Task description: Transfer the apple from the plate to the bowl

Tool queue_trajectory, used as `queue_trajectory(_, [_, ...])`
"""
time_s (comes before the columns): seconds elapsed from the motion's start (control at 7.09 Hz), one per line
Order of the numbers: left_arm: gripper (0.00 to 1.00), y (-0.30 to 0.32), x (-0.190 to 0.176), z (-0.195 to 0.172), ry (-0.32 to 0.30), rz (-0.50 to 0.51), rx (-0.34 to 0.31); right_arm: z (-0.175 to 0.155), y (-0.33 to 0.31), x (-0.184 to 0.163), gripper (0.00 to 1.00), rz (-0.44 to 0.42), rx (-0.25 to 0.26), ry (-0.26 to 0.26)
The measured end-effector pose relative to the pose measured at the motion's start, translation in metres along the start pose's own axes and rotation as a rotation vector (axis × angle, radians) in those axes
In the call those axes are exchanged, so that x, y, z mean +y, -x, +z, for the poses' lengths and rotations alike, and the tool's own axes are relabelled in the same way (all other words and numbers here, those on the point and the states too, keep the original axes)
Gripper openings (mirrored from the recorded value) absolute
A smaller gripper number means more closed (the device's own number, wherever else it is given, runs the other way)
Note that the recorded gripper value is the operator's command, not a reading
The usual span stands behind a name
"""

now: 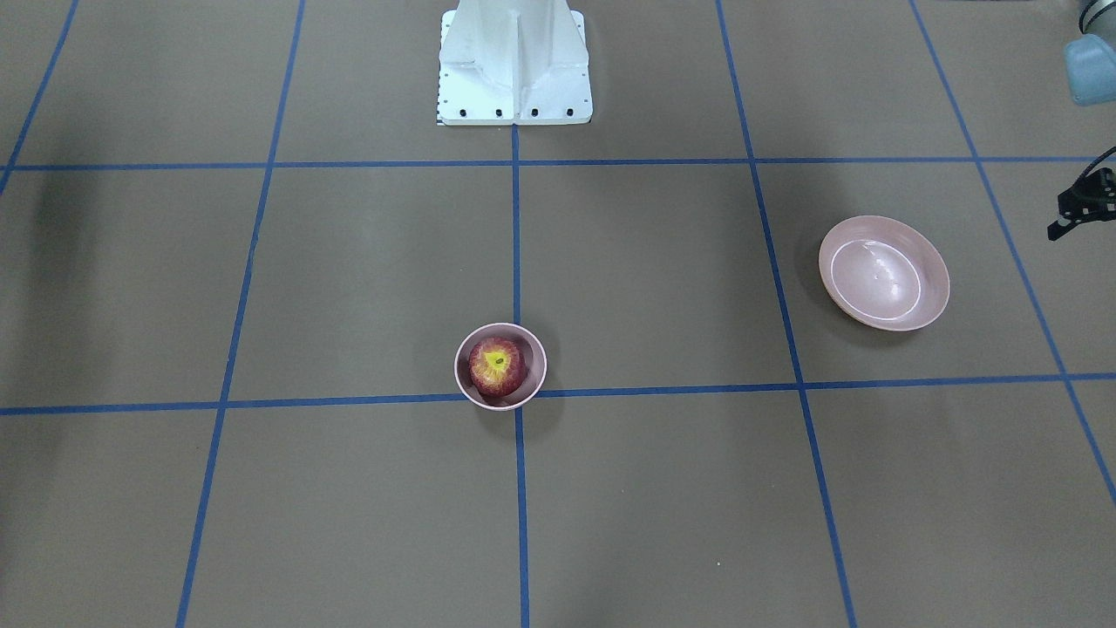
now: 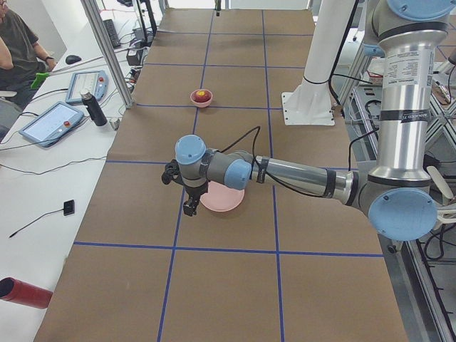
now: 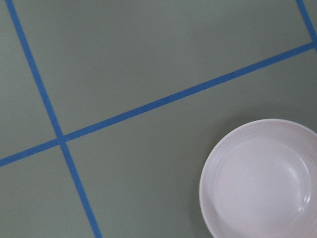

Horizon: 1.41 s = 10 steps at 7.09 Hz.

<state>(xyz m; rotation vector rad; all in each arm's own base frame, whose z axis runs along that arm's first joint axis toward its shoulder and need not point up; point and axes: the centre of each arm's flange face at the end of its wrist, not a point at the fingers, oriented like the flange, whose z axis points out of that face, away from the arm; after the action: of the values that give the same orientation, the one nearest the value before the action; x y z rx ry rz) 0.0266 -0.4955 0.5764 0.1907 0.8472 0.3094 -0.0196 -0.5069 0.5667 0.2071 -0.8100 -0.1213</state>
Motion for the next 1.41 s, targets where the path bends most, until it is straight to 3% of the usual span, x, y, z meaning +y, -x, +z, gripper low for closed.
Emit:
queue_trajectory(0.42, [0.98, 0.034, 0.018, -0.017, -0.028, -0.088, 0.035, -0.015, -0.014, -0.001, 1.0, 0.004, 0.0, 0.005])
queue_trajectory(0.71, [0.98, 0.047, 0.012, -0.021, -0.026, -0.129, -0.084, -0.016, -0.015, -0.001, 1.0, -0.012, 0.0, 0.012])
queue_trajectory(0.99, [0.98, 0.053, 0.009, -0.022, -0.018, -0.216, -0.144, -0.012, -0.013, -0.001, 1.0, -0.01, 0.0, 0.028])
queue_trajectory(1.41, [0.98, 0.052, 0.015, -0.018, 0.003, -0.327, -0.105, -0.013, -0.009, -0.004, 1.0, 0.013, 0.0, 0.05])
